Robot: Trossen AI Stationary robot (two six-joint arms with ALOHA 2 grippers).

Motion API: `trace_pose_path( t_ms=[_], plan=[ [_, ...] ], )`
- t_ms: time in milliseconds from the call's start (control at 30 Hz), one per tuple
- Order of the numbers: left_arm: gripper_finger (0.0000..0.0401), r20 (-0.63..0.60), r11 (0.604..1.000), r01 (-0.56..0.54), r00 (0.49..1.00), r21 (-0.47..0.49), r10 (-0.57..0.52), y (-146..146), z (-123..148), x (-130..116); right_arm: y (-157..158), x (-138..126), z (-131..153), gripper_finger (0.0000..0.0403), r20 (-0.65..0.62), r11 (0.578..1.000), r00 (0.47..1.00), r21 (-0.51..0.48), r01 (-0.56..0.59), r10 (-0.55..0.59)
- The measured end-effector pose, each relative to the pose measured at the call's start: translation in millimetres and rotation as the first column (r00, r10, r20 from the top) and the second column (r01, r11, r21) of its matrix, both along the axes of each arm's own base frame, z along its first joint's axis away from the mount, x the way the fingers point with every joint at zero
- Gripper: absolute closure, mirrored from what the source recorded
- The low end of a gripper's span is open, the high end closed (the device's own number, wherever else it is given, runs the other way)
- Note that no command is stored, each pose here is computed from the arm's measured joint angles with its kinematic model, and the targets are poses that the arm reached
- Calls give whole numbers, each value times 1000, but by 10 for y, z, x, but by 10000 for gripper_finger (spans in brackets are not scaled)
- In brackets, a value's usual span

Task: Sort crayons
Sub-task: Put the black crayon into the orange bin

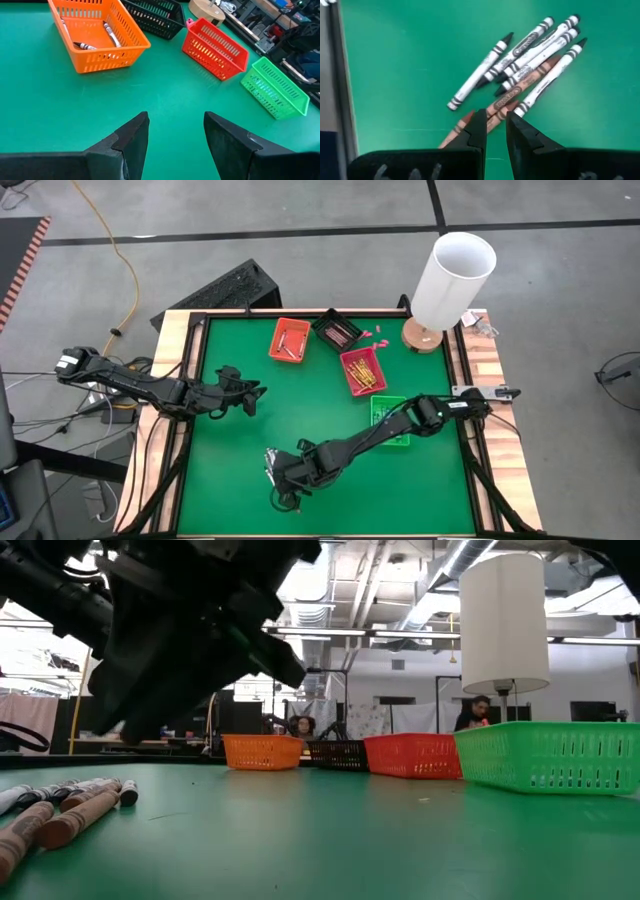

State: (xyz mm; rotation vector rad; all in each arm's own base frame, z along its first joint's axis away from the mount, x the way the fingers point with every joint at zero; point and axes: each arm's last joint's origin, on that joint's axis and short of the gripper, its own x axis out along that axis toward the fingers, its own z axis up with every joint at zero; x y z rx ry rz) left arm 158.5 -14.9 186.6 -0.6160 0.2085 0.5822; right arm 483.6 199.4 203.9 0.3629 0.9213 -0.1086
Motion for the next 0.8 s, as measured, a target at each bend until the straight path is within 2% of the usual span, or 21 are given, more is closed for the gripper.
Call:
trace_pose_path(
  t_ms=[367,433,567,667,800],
  plan=[
    [221,0,1000,2,1000,-1,-2,-1,0,0,-30,2,11,336,-15,999,1000,28,15,-15],
    [221,0,1000,5,1000,-2,-5,-1,0,1,-66,7,5,336,-23,1000,1000,14,17,-16],
    [221,-3,999,30,1000,-15,-30,-8,-3,3,-209,12,-70,336,-57,992,995,-101,71,-77],
    [221,-5,999,48,999,-23,-49,-14,-5,6,-288,42,-173,336,-92,991,992,-111,80,-90],
    [221,-23,999,50,998,-22,-50,-13,-19,-2,-260,73,-261,336,-104,996,993,-74,53,-60]
  ],
)
